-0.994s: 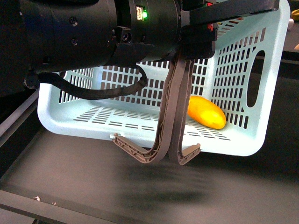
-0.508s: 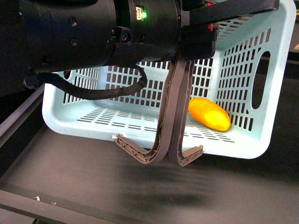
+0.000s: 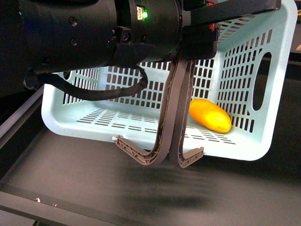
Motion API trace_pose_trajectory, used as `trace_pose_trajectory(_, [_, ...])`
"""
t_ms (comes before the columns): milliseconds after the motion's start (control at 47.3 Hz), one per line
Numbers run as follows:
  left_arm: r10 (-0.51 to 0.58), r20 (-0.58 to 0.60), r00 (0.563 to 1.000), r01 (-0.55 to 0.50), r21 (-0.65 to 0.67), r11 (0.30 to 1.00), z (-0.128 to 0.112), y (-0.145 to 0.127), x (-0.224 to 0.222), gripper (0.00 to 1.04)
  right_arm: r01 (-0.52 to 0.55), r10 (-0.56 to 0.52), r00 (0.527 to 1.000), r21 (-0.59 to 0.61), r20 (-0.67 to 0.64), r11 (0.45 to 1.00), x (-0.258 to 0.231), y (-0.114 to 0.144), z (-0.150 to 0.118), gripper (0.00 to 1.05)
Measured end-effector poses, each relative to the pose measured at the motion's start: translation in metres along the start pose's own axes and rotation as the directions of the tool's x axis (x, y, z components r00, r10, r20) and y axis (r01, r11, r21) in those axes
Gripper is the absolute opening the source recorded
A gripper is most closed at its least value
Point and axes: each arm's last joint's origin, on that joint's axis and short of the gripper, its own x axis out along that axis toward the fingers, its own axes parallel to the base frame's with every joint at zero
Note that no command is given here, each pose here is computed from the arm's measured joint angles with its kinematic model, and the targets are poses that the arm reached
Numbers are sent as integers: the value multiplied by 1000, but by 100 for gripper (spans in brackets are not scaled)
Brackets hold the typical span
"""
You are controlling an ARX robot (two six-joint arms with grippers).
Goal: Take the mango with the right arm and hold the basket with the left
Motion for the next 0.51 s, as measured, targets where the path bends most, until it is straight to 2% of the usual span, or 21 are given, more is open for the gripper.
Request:
trace_pose_trajectory(127, [0, 0, 1000, 0, 0, 1000, 0, 0, 0, 10, -1, 1, 999, -1, -36, 1000, -8, 0, -5, 2])
trace_pose_trajectory(508, [0, 0, 1000, 0, -1, 1000, 0, 0, 0, 10, -2, 2, 1000, 0, -7, 1000, -11, 0, -3, 2])
